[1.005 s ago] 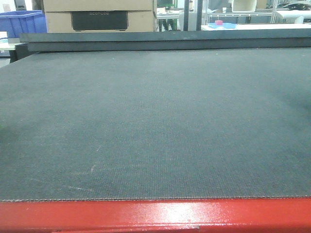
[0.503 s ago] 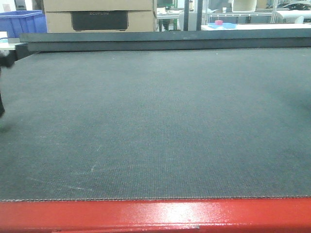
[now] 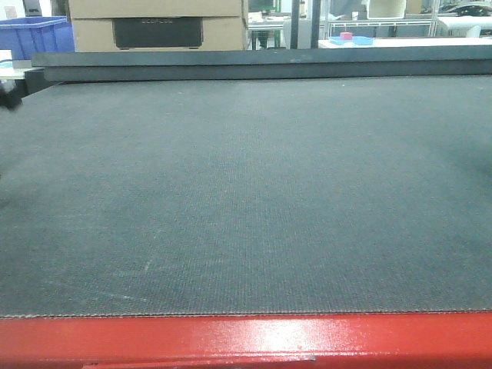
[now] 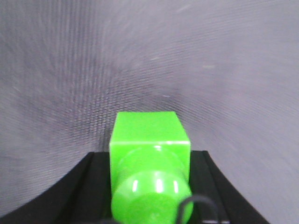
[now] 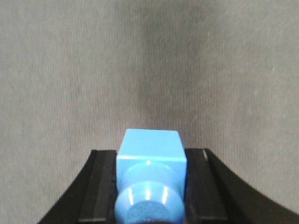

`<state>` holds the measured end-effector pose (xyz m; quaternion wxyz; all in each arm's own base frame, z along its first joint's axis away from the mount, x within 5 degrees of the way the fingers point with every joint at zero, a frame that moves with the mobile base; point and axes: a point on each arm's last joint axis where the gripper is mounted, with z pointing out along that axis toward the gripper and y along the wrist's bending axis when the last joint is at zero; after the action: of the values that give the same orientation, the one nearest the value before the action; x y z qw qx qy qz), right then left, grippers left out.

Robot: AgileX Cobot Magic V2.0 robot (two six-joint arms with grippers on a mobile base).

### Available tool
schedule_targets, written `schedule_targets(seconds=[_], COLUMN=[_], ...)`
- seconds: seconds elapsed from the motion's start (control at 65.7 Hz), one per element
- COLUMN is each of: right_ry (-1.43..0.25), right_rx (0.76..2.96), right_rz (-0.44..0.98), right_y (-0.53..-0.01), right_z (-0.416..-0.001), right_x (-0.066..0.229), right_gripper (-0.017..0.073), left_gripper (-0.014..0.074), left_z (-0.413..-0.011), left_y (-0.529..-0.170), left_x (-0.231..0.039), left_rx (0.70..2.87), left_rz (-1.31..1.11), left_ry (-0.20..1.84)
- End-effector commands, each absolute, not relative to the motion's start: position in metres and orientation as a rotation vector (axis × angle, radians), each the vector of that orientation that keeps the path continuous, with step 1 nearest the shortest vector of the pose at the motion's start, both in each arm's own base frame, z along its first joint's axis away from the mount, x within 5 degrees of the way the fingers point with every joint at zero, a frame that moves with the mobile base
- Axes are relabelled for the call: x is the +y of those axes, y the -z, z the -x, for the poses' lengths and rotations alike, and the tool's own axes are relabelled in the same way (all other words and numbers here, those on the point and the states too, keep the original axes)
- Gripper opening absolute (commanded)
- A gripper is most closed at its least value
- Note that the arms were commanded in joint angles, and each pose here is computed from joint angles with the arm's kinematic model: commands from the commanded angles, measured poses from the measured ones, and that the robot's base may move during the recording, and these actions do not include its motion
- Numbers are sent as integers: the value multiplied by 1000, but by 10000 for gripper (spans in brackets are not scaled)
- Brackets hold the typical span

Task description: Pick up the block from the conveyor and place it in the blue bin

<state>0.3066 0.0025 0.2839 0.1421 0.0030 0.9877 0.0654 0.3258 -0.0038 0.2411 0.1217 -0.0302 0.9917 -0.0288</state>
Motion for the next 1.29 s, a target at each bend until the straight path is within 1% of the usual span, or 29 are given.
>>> schedule_targets(seconds=[0.0,0.107,0.228,0.305,0.487,0.609,0.762,0.929,1.097,1.173,1.279], right_ry=[-181,-156,-129,-115,-95,-82,-62,-49,-47,-46,-37], right_rx=[2818,2706,2578,2489,2276,2154,1967,1848,1718,1677,1555], right_rz=[6,-4,-10,-22,-28,-32,-40,-27,-20,-19,-24], right_y=[-290,-289,-286,-285,-290,-291,-300,-317,-332,-336,-347], right_z=[-295,-279,-256,-239,-195,-170,-148,-127,-100,-93,-82], right_x=[1,1,0,0,2,2,1,1,2,2,1], right_gripper=[-162,-162,-162,-162,-162,-162,-162,-162,-162,-162,-162], left_gripper=[-111,-111,-111,-111,-111,-111,-111,-111,-111,-111,-111], left_z=[-314,-294,-269,-251,-209,-184,-160,-138,-112,-105,-96], left_y=[-265,-285,-298,-300,-296,-297,-301,-316,-335,-339,-343], left_x=[-3,-4,-4,-5,-6,-4,-4,-4,-3,-3,-4], left_rx=[2818,2683,2526,2419,2149,2006,1908,1810,1654,1620,1578], left_rz=[-55,-160,-142,-113,65,93,90,74,68,65,62], left_ry=[63,42,32,42,138,133,126,124,122,122,123])
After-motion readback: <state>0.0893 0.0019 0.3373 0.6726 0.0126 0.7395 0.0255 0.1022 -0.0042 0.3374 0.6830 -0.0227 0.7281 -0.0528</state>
